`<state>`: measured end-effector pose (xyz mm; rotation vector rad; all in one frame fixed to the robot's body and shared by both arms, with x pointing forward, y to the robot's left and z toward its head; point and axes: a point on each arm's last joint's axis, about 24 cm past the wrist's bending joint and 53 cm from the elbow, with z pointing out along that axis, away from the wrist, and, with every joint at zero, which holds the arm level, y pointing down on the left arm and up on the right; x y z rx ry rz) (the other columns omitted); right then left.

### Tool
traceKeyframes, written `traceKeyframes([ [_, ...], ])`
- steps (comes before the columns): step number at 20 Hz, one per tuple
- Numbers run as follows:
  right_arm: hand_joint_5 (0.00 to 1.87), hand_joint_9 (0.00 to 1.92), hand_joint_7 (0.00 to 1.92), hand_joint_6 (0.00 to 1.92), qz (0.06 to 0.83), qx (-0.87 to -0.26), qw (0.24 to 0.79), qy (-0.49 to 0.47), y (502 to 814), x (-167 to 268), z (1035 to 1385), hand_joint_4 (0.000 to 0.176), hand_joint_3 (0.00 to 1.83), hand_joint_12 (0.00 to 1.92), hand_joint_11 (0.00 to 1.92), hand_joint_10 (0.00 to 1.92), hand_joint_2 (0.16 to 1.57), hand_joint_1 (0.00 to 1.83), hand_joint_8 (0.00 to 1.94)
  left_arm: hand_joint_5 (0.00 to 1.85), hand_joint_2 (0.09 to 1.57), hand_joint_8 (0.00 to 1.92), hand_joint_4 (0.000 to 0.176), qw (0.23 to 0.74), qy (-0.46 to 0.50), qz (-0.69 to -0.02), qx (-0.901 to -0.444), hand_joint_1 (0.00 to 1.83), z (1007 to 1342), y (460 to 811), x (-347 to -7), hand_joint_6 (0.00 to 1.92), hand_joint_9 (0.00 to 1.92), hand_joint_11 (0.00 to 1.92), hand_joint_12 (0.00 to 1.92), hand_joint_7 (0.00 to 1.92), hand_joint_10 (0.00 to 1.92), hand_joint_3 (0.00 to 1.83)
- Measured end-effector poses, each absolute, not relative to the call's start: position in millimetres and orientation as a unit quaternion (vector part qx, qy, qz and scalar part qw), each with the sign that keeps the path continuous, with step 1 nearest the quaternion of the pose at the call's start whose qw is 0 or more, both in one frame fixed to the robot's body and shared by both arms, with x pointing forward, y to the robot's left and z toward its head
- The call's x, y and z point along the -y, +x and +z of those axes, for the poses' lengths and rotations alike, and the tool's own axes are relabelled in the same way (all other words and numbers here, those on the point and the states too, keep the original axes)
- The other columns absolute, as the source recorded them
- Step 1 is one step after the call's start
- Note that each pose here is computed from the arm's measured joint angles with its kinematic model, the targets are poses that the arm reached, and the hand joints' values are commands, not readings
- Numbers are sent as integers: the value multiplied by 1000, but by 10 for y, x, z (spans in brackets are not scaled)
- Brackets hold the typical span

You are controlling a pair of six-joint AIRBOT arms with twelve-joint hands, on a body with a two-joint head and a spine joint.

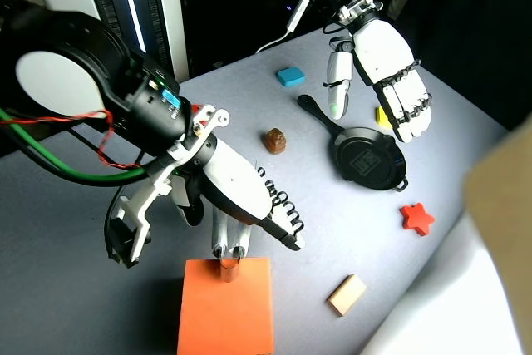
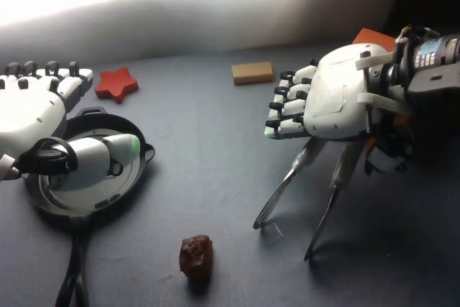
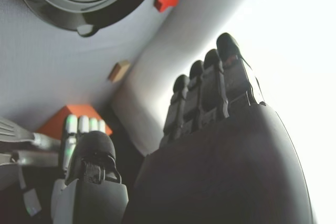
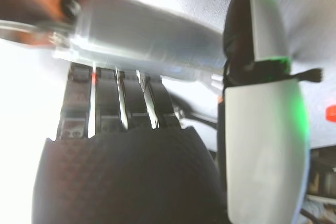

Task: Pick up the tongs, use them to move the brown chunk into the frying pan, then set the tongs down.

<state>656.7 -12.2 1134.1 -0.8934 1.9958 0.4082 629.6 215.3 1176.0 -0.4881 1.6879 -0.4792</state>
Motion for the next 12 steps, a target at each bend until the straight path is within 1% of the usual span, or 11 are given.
traceKeyframes([
  [1,0,0,0,0,165,-804,445,-360,6583,113,11341,0,0,0,0,0,938,1055,0,47,1201,4,10,614,-211,-208,-732,0,11762,6297,-2152,8,50,0,288,68,4,0],
  [2,0,0,0,0,166,-804,445,-358,6602,100,11341,0,0,0,0,0,944,1037,0,33,1198,1,12,614,-210,-208,-732,0,11767,6297,-2148,1,44,0,277,59,1,0],
  [6,0,0,0,0,169,-807,444,-351,6645,67,11309,0,0,0,0,0,941,1052,0,28,1193,0,19,614,-210,-208,-732,0,11766,6298,-2151,0,59,0,347,58,2,0],
  [10,0,0,0,0,175,-818,438,-329,6717,78,11249,0,0,0,0,0,942,1036,0,30,1193,3,16,614,-211,-208,-731,0,11767,6302,-2156,4,56,0,347,58,1,0],
  [11,0,0,0,0,174,-819,437,-329,6726,78,11231,0,0,0,0,0,929,1058,0,28,1191,2,15,614,-211,-207,-731,0,11765,6301,-2158,3,54,0,349,56,0,0],
  [12,0,0,0,0,174,-819,436,-329,6731,74,11215,0,0,0,0,0,927,1069,0,41,1189,3,11,614,-211,-207,-732,0,11764,6301,-2158,5,66,0,396,65,3,0],
])
